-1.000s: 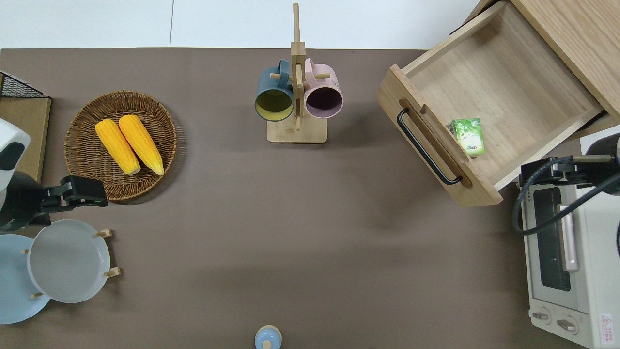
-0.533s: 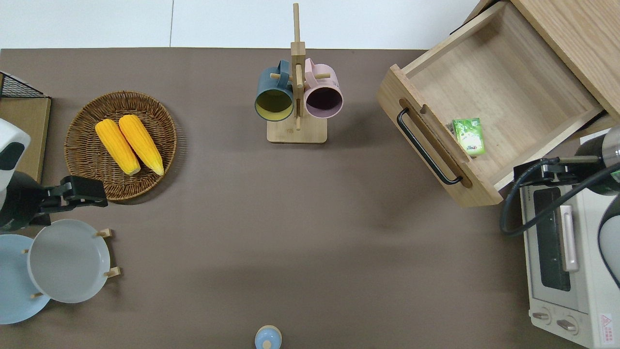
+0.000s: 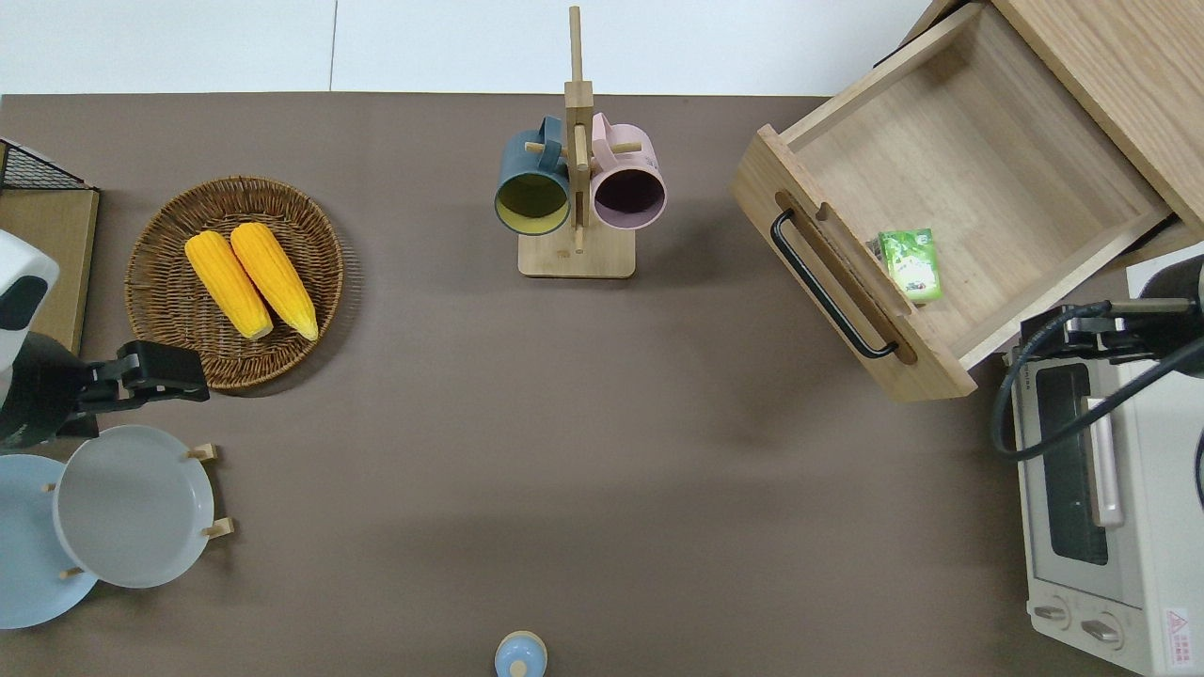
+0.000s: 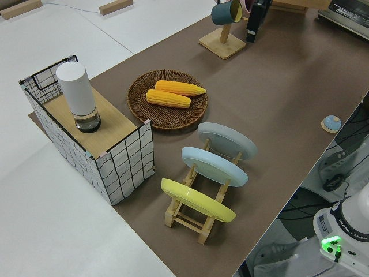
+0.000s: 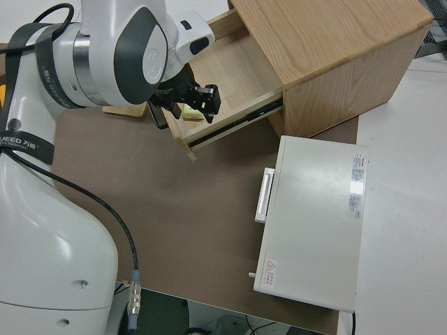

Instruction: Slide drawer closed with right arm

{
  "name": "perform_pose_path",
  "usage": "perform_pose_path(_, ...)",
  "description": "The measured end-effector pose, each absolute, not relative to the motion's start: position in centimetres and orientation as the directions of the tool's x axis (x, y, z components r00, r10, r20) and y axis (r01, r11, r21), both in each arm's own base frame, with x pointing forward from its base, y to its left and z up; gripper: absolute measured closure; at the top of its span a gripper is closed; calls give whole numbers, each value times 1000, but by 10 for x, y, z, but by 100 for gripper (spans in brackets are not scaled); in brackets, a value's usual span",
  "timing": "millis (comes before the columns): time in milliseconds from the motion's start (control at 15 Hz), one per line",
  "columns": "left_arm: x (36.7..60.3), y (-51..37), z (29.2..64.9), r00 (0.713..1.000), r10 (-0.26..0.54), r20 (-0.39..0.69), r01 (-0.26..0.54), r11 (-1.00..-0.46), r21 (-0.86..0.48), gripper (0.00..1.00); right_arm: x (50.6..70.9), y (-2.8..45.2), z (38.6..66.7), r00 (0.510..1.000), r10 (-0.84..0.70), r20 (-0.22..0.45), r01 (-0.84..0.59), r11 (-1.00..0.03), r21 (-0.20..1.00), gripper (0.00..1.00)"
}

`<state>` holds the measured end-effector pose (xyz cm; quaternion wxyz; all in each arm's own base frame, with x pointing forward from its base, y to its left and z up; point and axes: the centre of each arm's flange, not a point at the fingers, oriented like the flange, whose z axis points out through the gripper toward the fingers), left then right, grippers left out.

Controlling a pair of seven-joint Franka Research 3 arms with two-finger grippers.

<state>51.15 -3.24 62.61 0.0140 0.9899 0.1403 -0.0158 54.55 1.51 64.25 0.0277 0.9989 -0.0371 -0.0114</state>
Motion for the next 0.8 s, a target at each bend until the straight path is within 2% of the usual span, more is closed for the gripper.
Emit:
perform_pose_path(400,512,-32,626,960,277,-35,278,-960,23,0,544,15,644,997,-75,-31,-73,-996,57,93)
perform_pose_path(467,512,-32,626,960,277,-35,278,-960,23,0,544,16,644,997,-75,-33,-73,-996,57,99)
perform_pose_path(800,512,-32,626,960,277,-35,278,-960,23,0,540,18,649,996,-72,-46,-70,-996,50,99)
